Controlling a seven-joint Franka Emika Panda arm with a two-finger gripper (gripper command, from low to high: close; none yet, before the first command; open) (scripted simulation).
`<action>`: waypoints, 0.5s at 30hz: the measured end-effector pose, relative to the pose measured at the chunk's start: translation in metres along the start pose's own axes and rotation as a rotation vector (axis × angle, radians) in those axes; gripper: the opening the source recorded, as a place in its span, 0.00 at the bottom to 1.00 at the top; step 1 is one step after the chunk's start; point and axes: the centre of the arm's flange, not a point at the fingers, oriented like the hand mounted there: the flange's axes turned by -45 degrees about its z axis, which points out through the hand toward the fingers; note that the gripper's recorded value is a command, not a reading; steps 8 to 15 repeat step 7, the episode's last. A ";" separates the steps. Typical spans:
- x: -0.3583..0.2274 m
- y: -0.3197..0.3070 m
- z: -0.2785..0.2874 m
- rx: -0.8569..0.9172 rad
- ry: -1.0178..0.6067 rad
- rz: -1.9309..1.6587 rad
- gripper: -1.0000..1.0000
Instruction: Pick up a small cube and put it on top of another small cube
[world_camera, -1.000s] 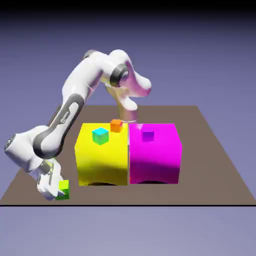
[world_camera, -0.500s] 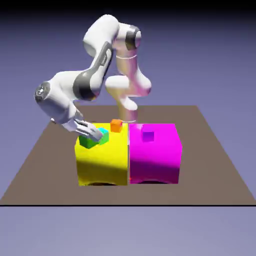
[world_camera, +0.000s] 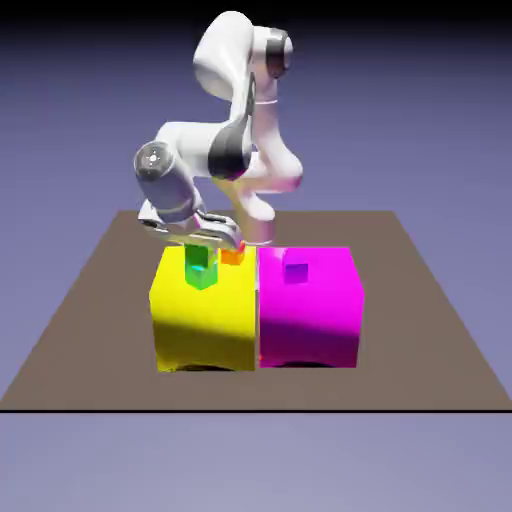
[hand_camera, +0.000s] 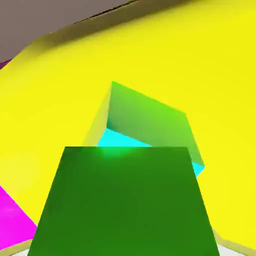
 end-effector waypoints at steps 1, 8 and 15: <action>-0.002 -0.008 -0.012 -0.010 0.000 -0.015 1.00; -0.012 -0.031 -0.053 -0.036 0.000 -0.053 1.00; -0.012 -0.031 -0.053 -0.036 0.000 -0.053 1.00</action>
